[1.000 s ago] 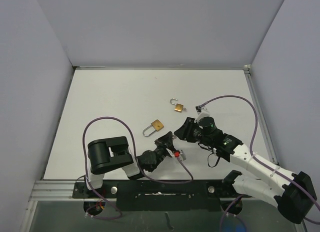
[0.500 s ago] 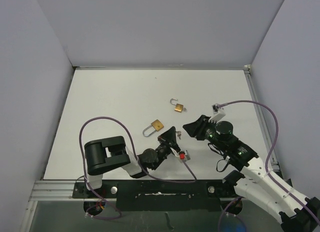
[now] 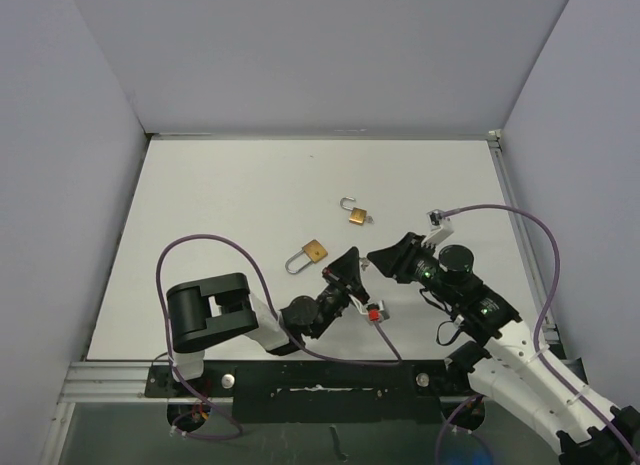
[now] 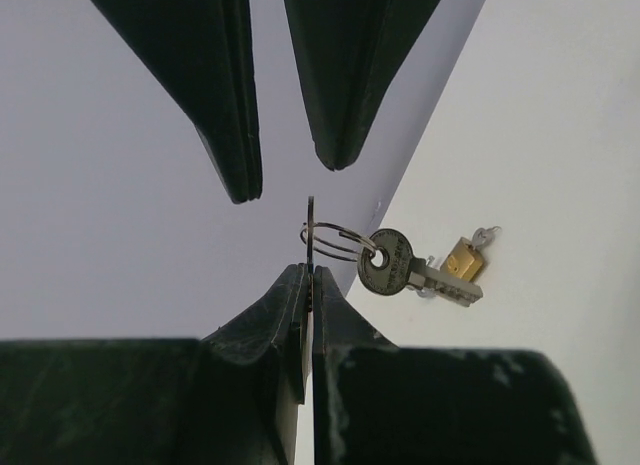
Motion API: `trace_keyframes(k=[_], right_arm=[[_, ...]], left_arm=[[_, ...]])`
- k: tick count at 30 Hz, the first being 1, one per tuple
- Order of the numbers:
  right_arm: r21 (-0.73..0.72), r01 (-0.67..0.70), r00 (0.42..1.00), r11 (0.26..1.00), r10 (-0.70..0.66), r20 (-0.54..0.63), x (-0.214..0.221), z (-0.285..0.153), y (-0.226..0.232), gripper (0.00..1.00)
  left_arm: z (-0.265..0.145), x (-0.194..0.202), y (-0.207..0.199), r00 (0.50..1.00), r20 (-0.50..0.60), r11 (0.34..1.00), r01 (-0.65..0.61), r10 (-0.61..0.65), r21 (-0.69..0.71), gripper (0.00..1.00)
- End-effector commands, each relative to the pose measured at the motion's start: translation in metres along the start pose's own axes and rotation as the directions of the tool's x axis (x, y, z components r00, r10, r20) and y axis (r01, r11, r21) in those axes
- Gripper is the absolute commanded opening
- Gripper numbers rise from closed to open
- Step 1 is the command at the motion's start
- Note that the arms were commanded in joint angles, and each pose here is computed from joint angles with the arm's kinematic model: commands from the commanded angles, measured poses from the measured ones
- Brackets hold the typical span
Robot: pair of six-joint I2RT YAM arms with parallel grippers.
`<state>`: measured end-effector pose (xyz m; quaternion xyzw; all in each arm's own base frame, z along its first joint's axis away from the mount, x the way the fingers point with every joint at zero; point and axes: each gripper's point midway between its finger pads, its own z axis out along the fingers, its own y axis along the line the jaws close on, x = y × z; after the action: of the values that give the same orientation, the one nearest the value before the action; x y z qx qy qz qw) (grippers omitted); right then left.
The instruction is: Unlock with the key
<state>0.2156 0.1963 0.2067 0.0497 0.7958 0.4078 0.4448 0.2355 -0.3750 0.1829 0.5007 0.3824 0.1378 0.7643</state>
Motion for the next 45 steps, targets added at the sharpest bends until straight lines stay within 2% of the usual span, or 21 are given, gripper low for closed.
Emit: trace_keyframes(k=[1, 22, 25, 28, 36, 38, 39, 41, 44, 45], right_arm=[[-0.074, -0.025, 1.0, 0.997, 0.025, 0.004, -0.008, -0.002, 0.019, 0.31], [-0.071, -0.067, 0.996, 0.995, 0.063, -0.057, 0.005, 0.01, 0.015, 0.26], [-0.067, -0.068, 0.996, 0.995, 0.064, -0.058, 0.005, 0.01, 0.015, 0.2], [-0.065, -0.077, 0.996, 0.995, 0.073, -0.057, 0.006, 0.01, 0.014, 0.1], [-0.032, -0.097, 0.995, 0.995, 0.096, -0.022, 0.002, 0.005, 0.007, 0.0], [-0.027, -0.102, 0.995, 0.994, 0.102, -0.005, 0.0, 0.004, 0.006, 0.0], [-0.024, -0.103, 0.995, 0.994, 0.103, 0.003, -0.001, 0.004, 0.005, 0.0], [-0.022, -0.105, 0.994, 0.994, 0.105, 0.021, -0.004, 0.003, 0.004, 0.0], [-0.018, -0.098, 0.994, 0.995, 0.098, 0.051, -0.01, 0.0, 0.004, 0.0], [-0.018, -0.094, 0.994, 0.995, 0.095, 0.057, -0.011, -0.001, 0.004, 0.0]], left_arm=[[0.002, -0.027, 0.076, 0.989, 0.095, 0.952, 0.135, -0.113, -0.274, 0.0], [0.006, -0.041, 0.063, 0.993, 0.084, 0.959, 0.102, -0.082, -0.266, 0.0], [0.006, -0.041, 0.062, 0.994, 0.073, 0.958, 0.102, -0.085, -0.269, 0.0], [0.007, -0.039, 0.062, 0.994, 0.058, 0.956, 0.102, -0.09, -0.275, 0.0], [0.009, -0.03, 0.059, 0.994, 0.006, 0.952, 0.103, -0.106, -0.289, 0.0], [0.008, -0.028, 0.059, 0.992, -0.005, 0.949, 0.117, -0.124, -0.293, 0.0], [0.008, -0.026, 0.059, 0.991, -0.009, 0.947, 0.127, -0.135, -0.296, 0.04], [0.006, -0.022, 0.06, 0.986, -0.019, 0.941, 0.152, -0.166, -0.302, 0.27], [-0.001, -0.012, 0.063, 0.976, -0.04, 0.931, 0.191, -0.213, -0.311, 0.42], [-0.004, -0.008, 0.065, 0.972, -0.048, 0.927, 0.206, -0.232, -0.315, 0.44]])
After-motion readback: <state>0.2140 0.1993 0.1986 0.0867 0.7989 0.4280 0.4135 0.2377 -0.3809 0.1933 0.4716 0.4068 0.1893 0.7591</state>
